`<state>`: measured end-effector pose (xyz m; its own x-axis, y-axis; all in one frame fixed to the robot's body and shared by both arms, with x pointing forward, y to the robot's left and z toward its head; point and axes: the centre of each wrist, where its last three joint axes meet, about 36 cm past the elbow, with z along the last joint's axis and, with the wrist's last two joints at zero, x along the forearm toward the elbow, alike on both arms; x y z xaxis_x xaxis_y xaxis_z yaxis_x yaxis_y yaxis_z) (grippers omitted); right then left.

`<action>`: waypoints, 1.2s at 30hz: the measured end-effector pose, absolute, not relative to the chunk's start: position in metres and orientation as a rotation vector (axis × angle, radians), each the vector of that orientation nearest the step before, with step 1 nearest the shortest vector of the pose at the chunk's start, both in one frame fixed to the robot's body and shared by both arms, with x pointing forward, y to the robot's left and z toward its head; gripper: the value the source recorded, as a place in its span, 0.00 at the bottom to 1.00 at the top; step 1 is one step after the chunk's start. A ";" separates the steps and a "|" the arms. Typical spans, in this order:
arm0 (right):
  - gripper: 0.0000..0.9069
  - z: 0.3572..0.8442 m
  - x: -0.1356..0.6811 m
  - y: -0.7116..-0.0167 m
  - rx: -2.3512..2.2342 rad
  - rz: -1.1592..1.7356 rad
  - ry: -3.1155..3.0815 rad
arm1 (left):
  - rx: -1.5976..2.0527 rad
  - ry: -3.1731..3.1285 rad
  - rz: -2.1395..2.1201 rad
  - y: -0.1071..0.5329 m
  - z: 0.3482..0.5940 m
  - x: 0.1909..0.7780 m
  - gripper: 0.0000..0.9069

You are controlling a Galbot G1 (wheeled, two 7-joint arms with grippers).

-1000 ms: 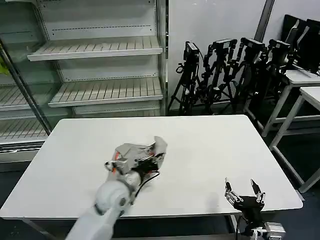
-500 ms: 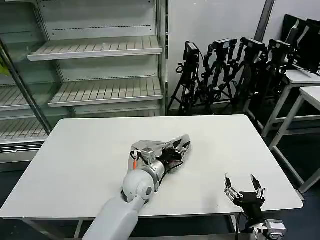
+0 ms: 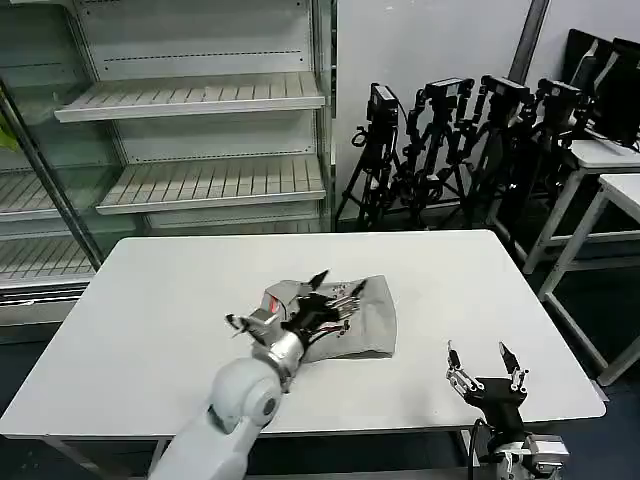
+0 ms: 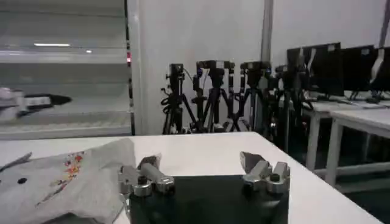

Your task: Fold and organize the clothes.

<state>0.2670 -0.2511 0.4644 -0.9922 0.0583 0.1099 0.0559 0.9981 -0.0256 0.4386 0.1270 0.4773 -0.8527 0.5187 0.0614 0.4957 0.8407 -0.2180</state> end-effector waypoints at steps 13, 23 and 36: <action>1.00 0.460 0.271 -0.245 -0.074 0.126 -3.140 | -0.382 -3.160 0.138 0.197 0.464 0.361 1.00; 1.00 0.457 0.272 -0.244 -0.079 0.161 -3.178 | -0.248 -3.188 0.039 0.215 0.461 0.314 1.00; 1.00 0.458 0.272 -0.239 -0.074 0.175 -3.207 | -0.212 -3.197 -0.030 0.218 0.464 0.288 1.00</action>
